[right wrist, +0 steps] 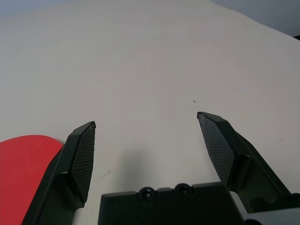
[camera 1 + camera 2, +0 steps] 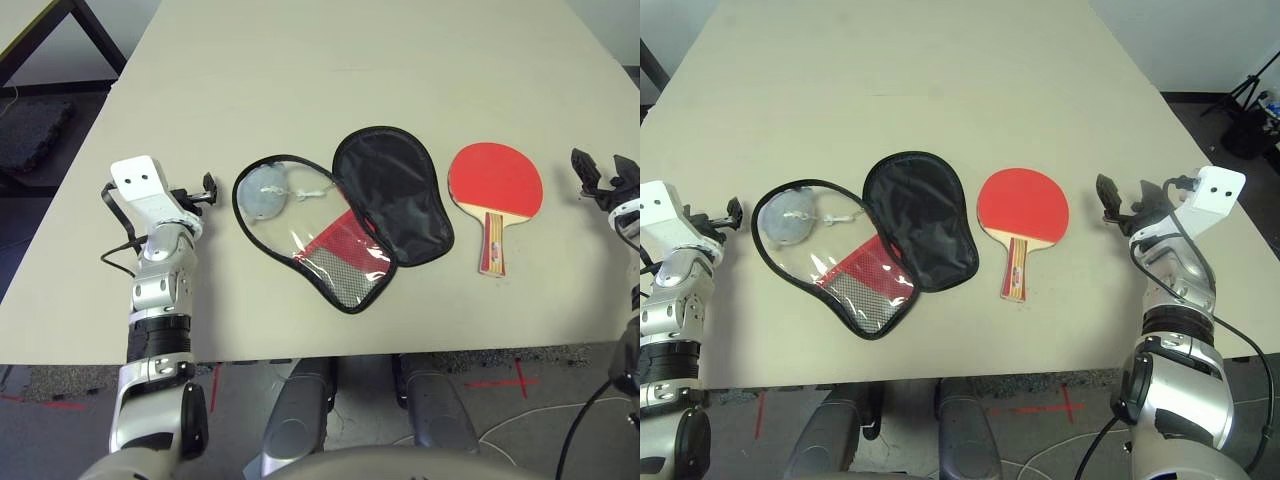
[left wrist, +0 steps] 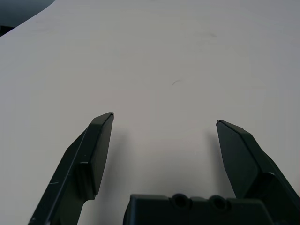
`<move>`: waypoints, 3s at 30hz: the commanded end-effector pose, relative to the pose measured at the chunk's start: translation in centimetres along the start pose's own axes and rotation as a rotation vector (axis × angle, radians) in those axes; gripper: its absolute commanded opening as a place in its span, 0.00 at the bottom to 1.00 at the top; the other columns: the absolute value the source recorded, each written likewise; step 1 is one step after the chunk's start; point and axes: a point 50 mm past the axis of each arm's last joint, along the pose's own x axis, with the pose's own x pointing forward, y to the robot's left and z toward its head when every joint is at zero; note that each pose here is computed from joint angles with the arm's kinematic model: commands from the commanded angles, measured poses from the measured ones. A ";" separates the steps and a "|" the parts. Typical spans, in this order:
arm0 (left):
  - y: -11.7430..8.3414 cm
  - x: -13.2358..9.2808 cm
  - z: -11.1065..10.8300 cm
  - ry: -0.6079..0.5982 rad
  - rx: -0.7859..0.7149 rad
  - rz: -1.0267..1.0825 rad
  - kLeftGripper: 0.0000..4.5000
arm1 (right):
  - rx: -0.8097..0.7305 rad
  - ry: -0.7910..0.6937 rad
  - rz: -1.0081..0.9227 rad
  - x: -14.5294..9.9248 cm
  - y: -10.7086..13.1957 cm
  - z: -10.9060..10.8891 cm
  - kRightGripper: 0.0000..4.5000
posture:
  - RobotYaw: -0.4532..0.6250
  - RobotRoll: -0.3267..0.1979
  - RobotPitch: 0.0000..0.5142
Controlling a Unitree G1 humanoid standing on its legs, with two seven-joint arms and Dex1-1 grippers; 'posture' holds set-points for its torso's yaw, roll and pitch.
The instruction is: Store the ping-pong paddle in its case and zip it.
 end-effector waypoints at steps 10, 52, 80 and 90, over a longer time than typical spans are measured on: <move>0.3 1.8 2.7 -0.060 0.008 -0.065 1.00 | -0.077 -0.019 -0.052 0.1 -0.5 1.8 1.00 | 0.48 0.62 0.43; -16.7 -3.9 7.9 -0.086 0.305 -1.418 1.00 | -0.014 0.691 0.224 -6.2 15.3 2.9 1.00 | 0.37 0.62 0.37; -14.9 -3.1 8.3 -0.066 0.274 -1.273 1.00 | -0.086 0.877 0.157 -6.2 17.0 -0.4 0.67 | 0.40 0.62 0.41; -14.6 -3.0 8.4 -0.070 0.266 -1.251 1.00 | -0.132 0.920 0.162 -6.1 17.2 -0.7 0.26 | 0.42 0.62 0.41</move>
